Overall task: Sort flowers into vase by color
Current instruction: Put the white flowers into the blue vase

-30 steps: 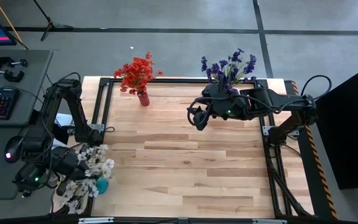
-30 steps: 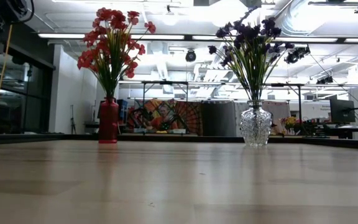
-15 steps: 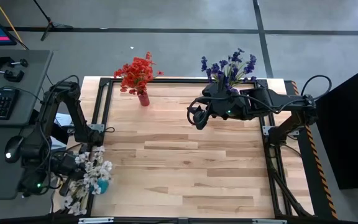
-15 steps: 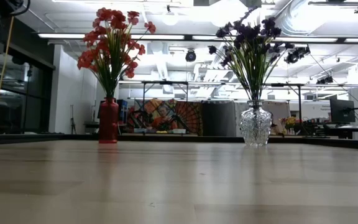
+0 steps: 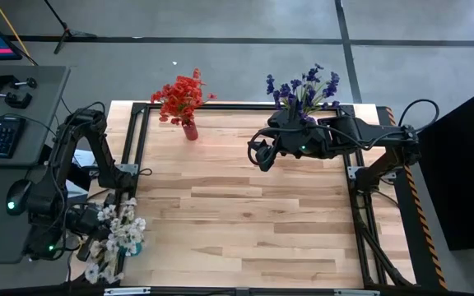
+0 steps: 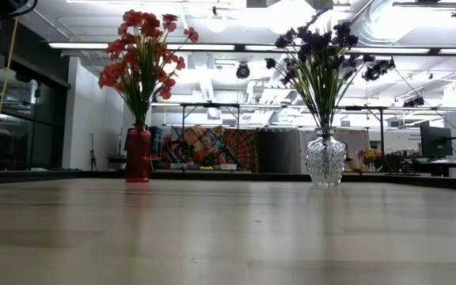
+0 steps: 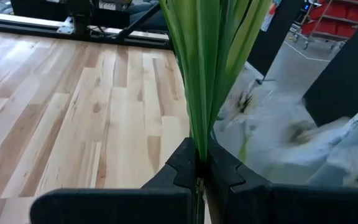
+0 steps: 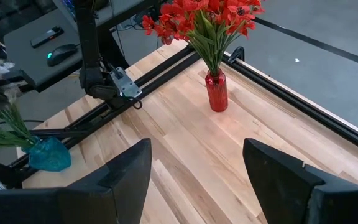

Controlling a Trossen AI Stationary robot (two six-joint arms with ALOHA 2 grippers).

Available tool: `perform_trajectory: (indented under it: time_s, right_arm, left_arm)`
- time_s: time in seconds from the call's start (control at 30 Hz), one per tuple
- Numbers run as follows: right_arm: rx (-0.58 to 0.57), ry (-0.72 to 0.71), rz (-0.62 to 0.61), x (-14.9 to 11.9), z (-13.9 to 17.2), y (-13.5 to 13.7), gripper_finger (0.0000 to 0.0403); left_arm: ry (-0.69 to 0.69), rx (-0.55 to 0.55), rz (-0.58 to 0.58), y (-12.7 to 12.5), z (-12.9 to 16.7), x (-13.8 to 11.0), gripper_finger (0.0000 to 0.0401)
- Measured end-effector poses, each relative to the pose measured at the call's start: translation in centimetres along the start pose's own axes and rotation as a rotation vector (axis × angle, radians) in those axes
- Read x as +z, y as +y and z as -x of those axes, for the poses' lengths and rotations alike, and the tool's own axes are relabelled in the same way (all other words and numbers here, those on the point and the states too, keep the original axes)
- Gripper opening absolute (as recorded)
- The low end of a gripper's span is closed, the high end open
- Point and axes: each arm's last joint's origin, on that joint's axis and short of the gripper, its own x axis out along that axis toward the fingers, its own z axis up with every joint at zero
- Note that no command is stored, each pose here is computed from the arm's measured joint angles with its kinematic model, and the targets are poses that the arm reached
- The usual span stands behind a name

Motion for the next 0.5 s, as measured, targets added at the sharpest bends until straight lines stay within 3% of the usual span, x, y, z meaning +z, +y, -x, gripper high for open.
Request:
perform_trajectory:
  time_s: [0.5]
  right_arm:
    - [-0.001, -0.001, -0.019, 0.01, 0.0, -0.01, 0.0243]
  left_arm:
    - [0.012, 0.012, -0.07, 0.44, -0.32, -1.02, 0.002]
